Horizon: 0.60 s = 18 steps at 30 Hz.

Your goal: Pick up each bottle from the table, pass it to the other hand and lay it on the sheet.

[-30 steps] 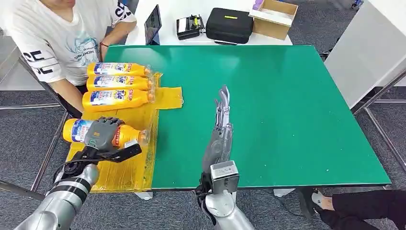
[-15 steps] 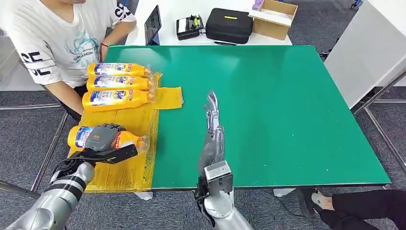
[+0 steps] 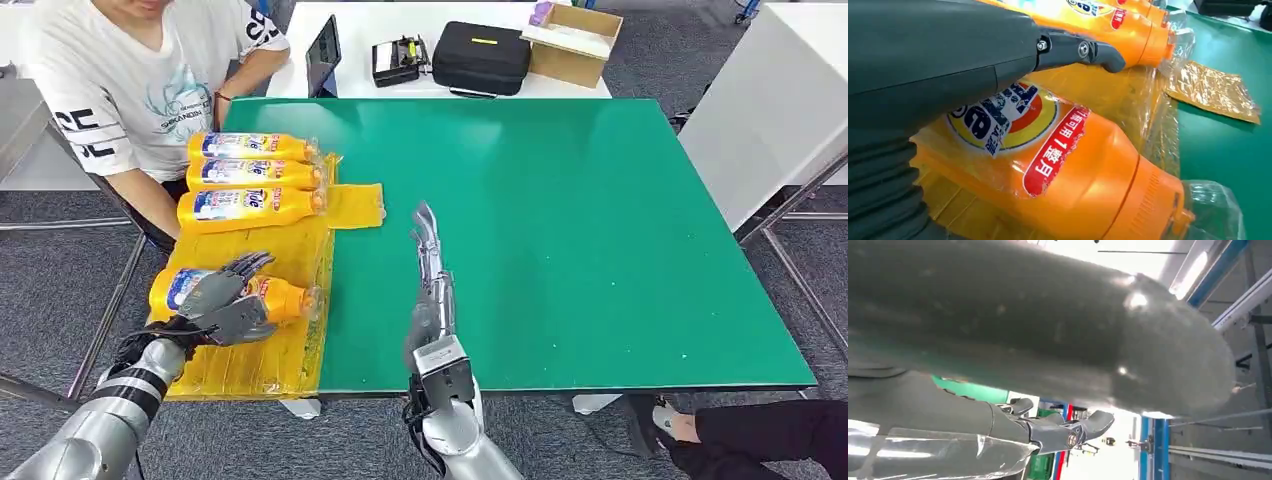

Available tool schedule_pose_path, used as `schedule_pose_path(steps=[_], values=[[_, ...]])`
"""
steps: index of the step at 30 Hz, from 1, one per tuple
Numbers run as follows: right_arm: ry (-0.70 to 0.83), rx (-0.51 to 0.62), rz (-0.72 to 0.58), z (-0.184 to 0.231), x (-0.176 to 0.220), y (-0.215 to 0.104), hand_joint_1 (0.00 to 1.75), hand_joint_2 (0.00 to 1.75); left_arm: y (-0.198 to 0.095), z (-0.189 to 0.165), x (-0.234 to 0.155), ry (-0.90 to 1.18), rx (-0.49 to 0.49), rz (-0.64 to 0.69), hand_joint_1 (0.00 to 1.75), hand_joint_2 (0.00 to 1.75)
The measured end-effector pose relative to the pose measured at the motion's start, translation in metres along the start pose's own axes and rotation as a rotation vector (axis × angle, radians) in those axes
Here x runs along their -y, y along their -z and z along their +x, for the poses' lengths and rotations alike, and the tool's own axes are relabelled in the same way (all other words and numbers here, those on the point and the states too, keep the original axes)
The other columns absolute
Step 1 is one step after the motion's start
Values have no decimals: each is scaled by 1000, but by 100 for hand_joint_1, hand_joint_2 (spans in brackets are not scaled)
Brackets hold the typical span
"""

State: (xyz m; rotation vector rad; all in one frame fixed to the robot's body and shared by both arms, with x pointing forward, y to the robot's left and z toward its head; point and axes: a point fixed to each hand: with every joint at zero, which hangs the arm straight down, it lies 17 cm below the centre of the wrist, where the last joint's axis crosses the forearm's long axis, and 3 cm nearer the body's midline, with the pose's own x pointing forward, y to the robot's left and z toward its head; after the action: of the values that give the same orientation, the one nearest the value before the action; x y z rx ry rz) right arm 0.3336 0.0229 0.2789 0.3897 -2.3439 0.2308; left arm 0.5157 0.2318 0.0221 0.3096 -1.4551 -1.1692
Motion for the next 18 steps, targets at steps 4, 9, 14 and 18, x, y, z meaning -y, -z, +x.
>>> schedule_pose_path(steps=[4,9,14,18], values=[[4,-8,2,-3,-1,-1,0,0,-2,-2,0,-1,-1,-2,0,0],[6,-17,9,-6,-2,-3,0,0,-5,1,6,-73,19,-29,0,0],[14,-35,26,-13,-7,-6,0,0,-17,6,15,-228,64,-86,0,0],[8,-44,30,-16,-8,-8,0,0,-12,14,-14,-336,90,110,0,0]])
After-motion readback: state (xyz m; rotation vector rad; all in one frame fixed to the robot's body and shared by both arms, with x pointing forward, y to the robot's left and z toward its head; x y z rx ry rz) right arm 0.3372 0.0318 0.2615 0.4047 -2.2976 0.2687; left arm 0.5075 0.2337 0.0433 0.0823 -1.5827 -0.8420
